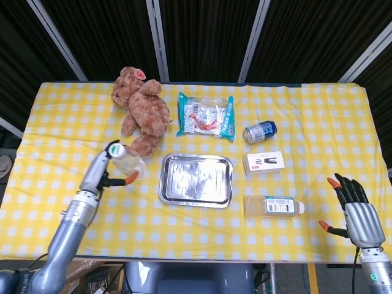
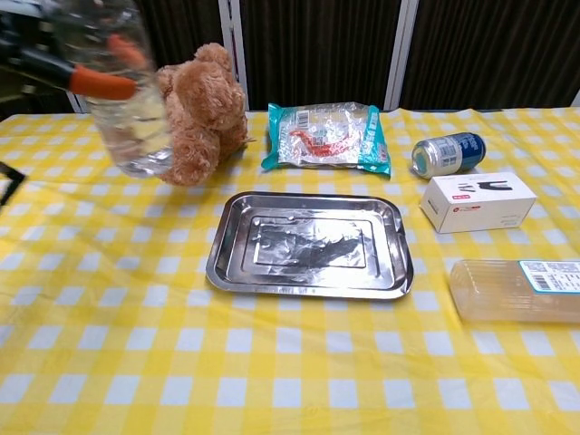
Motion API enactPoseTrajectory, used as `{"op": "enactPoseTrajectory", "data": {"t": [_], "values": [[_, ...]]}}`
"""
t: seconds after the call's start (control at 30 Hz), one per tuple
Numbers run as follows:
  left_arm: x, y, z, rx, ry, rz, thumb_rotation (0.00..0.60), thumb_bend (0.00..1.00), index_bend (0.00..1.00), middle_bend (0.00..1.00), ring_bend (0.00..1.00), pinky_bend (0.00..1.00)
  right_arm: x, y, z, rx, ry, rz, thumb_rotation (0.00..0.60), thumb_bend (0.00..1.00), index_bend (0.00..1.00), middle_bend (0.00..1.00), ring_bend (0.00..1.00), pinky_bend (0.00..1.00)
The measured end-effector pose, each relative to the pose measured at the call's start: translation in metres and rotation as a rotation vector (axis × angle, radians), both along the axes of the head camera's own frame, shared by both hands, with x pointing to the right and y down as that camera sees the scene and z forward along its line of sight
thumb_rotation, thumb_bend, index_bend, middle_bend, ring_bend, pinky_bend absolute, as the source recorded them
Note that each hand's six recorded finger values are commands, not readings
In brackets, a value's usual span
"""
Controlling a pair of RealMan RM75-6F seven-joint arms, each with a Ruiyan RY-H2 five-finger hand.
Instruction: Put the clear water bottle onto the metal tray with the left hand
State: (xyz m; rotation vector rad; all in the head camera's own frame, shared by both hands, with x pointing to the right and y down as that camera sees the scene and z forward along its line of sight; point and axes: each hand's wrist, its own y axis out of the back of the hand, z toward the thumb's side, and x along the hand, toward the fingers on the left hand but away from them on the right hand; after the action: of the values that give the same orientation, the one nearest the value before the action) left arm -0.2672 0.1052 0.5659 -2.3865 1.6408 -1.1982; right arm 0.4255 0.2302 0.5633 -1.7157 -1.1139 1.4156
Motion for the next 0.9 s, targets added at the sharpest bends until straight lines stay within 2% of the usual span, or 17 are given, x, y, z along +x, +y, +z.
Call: {"op": "enactPoseTrajectory", "data": {"t": [0.13,0.23,0.33,0.5,0.67,0.9], "values": [[-0.057,0.002,-0.004,0.003,-0.028,-0.073,0.6,0.44,0.54,0.53,0.04,0.03,-0.002,-0.001,0.004,-0.011,0.006,-0.005,0.6,0.05,0.1,0.0,0.0,0.0],[-0.076,0.005,0.003,-0.025,-0.002,-0.087,0.6,0.44,0.54,0.53,0.04,0.03,-0.003,-0.001,0.008,-0.02,0.011,-0.008,0.6,0.05,0.1,0.0,0.0,0.0],[-0.078,0.009,0.015,-0.056,0.013,-0.048,0.6,0.44,0.54,0.53,0.04,0.03,-0.003,-0.003,0.01,-0.022,0.013,-0.007,0.6,0.05,0.1,0.0,0.0,0.0],[-0.043,0.015,0.033,-0.089,0.057,0.019,0.6,0.44,0.54,0.53,0.04,0.03,-0.001,-0.004,0.009,-0.018,0.013,0.0,0.6,0.05,0.1,0.0,0.0,0.0],[0.019,0.021,0.05,-0.105,0.098,0.104,0.6,0.44,0.54,0.53,0.04,0.03,0.002,-0.004,0.007,-0.015,0.008,0.007,0.6,0.05,0.1,0.0,0.0,0.0],[0.094,0.023,0.056,-0.063,0.089,0.182,0.6,0.45,0.54,0.53,0.04,0.03,0.004,-0.003,0.008,-0.024,-0.008,0.013,0.6,0.05,0.1,0.0,0.0,0.0]]}}
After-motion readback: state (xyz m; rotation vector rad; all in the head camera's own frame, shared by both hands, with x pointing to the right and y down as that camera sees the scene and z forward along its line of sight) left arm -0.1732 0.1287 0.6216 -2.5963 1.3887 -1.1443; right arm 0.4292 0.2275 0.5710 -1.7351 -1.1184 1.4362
